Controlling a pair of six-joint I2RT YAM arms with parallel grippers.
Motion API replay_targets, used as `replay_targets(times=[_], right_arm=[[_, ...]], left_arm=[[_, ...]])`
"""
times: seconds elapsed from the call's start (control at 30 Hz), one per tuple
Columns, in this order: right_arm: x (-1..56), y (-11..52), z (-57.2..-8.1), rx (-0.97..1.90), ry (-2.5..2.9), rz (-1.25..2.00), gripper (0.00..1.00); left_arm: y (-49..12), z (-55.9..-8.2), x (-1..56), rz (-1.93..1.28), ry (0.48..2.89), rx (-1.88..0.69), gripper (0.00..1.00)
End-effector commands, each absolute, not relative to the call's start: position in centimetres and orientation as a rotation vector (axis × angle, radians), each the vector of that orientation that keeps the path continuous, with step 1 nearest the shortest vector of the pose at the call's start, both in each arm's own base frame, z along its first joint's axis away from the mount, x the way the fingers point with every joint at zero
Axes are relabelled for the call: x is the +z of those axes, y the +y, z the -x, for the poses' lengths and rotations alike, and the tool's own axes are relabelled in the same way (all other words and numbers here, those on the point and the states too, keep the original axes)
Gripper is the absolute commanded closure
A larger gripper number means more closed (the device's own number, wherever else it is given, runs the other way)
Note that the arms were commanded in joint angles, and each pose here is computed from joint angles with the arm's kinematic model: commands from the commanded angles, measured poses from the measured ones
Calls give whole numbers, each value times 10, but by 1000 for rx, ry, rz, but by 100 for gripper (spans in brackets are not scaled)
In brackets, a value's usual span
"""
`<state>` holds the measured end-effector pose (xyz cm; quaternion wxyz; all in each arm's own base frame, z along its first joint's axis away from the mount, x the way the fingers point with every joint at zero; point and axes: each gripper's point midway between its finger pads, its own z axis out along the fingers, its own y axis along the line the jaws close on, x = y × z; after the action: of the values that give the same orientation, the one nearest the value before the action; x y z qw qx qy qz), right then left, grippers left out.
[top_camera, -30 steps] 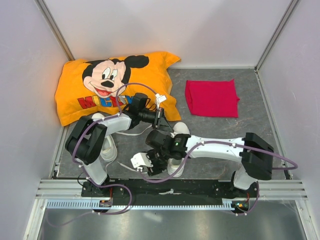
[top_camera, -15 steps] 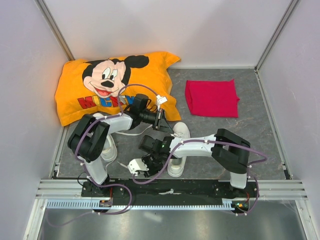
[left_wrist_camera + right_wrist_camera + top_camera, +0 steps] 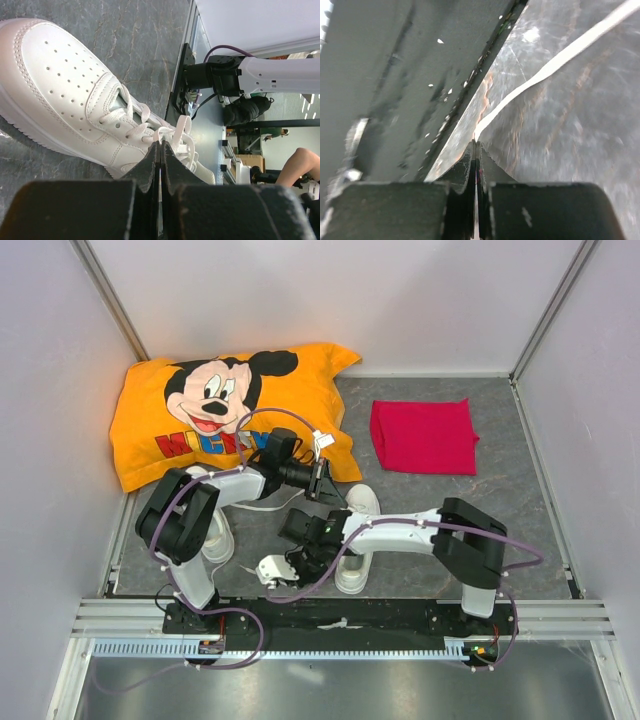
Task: Tie the shoes
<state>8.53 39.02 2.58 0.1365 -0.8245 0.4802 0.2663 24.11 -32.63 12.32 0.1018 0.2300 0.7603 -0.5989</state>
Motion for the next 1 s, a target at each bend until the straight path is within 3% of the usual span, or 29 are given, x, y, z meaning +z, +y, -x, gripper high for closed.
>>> replay_targets(times=[0.0, 0.17, 0.4, 0.7, 0.97], right_arm=[[125, 402, -85, 830, 1380, 2172, 100], [175, 359, -104, 803, 1574, 1993, 100], [215, 252, -151, 603, 1794, 1761, 100], [218, 145, -158, 220, 1917, 1587, 100], [182, 80, -153, -94, 2022, 1518, 100]], left_arm=[[-327, -241, 145, -773, 2155, -1762, 98], [-322, -240, 166, -826, 2138, -1686, 98], [-293, -235, 176, -881, 2161, -1508, 99], [-248, -260, 189, -905, 2124, -1243, 98], [-217, -271, 183, -917, 2154, -1016, 98]])
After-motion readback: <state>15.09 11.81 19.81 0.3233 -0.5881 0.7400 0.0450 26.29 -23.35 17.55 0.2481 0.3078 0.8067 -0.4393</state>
